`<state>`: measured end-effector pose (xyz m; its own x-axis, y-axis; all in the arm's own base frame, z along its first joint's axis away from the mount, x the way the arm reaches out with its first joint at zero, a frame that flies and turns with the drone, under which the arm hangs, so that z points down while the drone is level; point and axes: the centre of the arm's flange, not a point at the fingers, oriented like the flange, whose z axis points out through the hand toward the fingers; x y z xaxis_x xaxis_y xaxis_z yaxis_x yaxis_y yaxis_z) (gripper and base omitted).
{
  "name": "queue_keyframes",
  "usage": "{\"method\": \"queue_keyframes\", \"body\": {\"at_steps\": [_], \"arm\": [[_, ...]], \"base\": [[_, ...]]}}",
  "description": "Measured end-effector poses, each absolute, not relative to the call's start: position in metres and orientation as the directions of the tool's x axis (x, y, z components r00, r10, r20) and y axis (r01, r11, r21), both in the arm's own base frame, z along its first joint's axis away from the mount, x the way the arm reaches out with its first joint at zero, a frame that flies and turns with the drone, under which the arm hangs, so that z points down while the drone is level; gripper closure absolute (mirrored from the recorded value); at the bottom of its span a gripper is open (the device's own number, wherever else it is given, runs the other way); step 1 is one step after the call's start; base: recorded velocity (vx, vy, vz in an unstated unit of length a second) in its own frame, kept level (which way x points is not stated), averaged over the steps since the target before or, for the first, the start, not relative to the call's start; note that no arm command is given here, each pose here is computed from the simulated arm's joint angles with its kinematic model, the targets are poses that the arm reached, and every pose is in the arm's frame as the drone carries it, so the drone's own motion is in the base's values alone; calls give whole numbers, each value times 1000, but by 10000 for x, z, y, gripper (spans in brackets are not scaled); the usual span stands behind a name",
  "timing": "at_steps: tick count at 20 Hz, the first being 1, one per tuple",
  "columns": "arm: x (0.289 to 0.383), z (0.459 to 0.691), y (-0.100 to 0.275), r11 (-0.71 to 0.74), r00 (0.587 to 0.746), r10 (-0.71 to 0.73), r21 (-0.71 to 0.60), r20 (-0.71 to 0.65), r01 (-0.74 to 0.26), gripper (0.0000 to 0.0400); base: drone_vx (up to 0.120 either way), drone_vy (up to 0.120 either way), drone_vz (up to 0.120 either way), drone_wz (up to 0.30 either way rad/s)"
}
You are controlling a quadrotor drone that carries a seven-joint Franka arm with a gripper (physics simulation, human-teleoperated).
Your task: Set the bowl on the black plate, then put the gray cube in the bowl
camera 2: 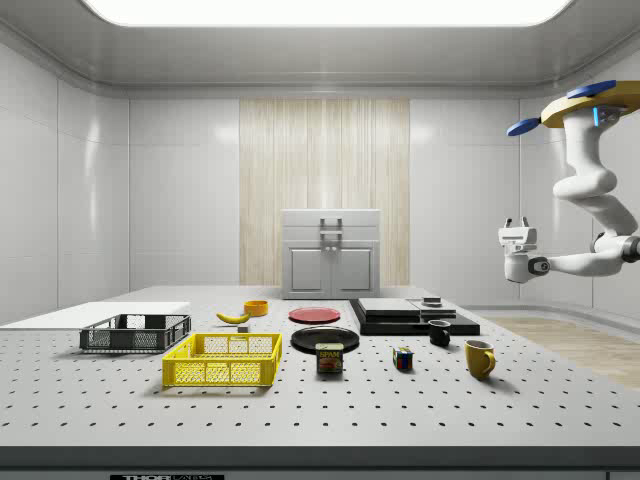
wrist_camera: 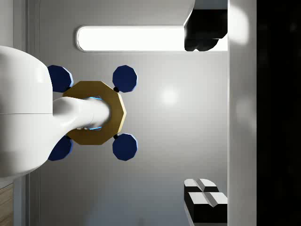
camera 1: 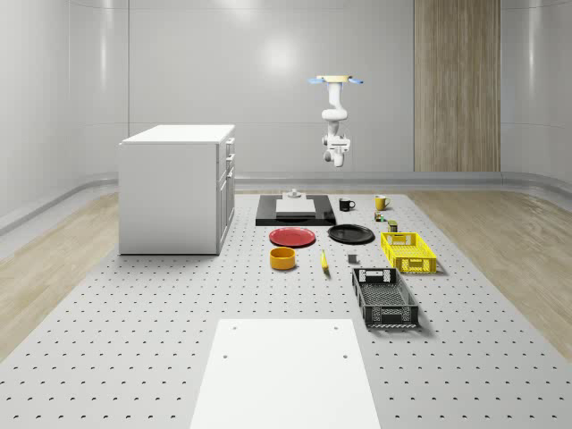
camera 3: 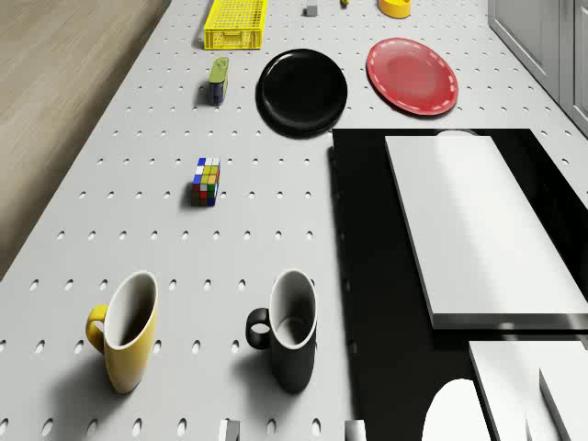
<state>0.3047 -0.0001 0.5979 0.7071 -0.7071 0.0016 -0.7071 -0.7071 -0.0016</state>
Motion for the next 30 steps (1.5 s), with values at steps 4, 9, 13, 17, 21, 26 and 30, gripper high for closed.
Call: {"method": "queue_keyframes", "body": {"at_steps": [4,9,13,17,21,26,30], "arm": [[3011,6275,-1,-707,707,-707,-4,4,-707,0],[3022,6592,-1,-707,707,-707,-7,7,-707,0],[3035,6760,0,-707,707,-707,-9,9,-707,0],[3041,6848,0,-707,707,-707,-11,11,-707,0],[3042,6888,0,-707,707,-707,-13,13,-707,0],[3040,6906,0,-707,707,-707,-16,16,-707,0],[3038,6911,1,-707,707,-707,-18,18,-707,0]], "base": [[0,0,0,0],[88,-104,0,0],[120,-120,0,0],[120,-120,0,0],[120,-120,0,0],[120,-120,0,0],[120,-120,0,0]]}}
